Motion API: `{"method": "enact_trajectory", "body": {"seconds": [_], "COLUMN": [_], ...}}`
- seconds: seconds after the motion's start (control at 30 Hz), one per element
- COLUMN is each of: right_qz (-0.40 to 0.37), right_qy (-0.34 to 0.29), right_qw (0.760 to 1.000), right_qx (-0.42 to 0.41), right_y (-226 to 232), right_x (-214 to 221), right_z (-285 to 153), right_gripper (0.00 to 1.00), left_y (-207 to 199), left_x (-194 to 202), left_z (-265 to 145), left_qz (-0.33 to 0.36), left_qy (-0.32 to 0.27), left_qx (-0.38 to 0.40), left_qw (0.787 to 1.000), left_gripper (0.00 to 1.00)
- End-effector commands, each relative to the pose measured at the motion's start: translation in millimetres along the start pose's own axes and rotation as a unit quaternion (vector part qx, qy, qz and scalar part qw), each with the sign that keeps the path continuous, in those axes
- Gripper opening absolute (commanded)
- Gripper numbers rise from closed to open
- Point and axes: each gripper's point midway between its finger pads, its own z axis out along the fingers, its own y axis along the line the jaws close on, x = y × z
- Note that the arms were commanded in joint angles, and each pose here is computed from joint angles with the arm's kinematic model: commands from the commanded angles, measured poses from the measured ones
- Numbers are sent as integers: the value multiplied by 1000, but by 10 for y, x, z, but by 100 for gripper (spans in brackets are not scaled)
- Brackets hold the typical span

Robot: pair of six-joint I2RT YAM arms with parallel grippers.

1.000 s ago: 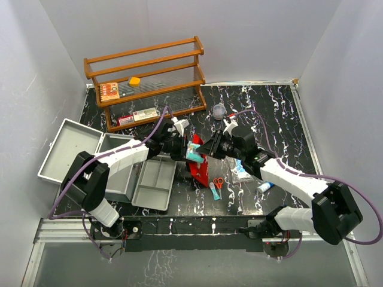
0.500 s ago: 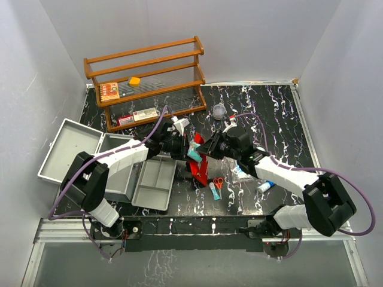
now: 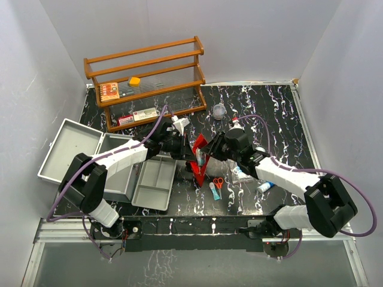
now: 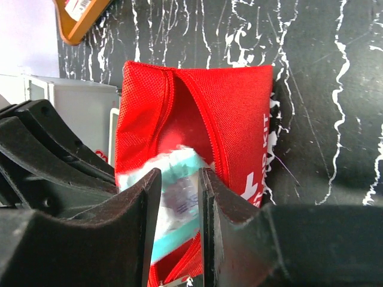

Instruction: Organize the medicine kit

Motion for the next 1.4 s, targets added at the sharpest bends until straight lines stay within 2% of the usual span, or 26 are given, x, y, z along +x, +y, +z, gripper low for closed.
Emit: {"method": "enact_trajectory", "body": {"seconds": [0.0, 0.13, 0.3, 0.4, 0.57, 0.83, 0.93, 1.13, 1.23, 1.37], "right_qz": [-22, -30, -75, -105, -117, -123, -143, -153, -137, -127], "right_qy": [-41, -52, -18, 11, 0, 23, 34, 30, 16, 4], "right_qw": [999, 998, 995, 993, 993, 992, 989, 985, 980, 972], "right_qx": [-1, -17, -58, -50, -19, 11, 9, 75, 145, 195], "right_y": [147, 266, 478, 459, 354, 234, 321, 225, -13, -212], "right_x": [-229, -309, -245, -146, -159, -90, -33, -38, -87, -112], "right_z": [-140, -257, -331, -333, -365, -252, -194, -43, 3, 20], "right_gripper": [30, 30, 31, 31, 29, 19, 14, 8, 3, 1], "left_y": [-169, -140, -141, -143, -142, -184, -196, -232, -289, -342], "left_x": [-65, -65, -76, -81, -80, -83, -76, -77, -71, -65], "left_z": [-96, -89, -82, -81, -76, -87, -90, -121, -142, -170], "left_qz": [24, 25, 26, 28, 28, 35, 39, 49, 57, 65], "left_qy": [-11, -11, -10, -11, -11, -11, -10, -9, -8, -9], "left_qx": [17, 10, 10, 11, 12, 21, 27, 32, 45, 58], "left_qw": [1000, 1000, 1000, 999, 999, 999, 999, 998, 997, 996], "left_gripper": [0, 0, 0, 0, 0, 0, 0, 0, 0, 0]}}
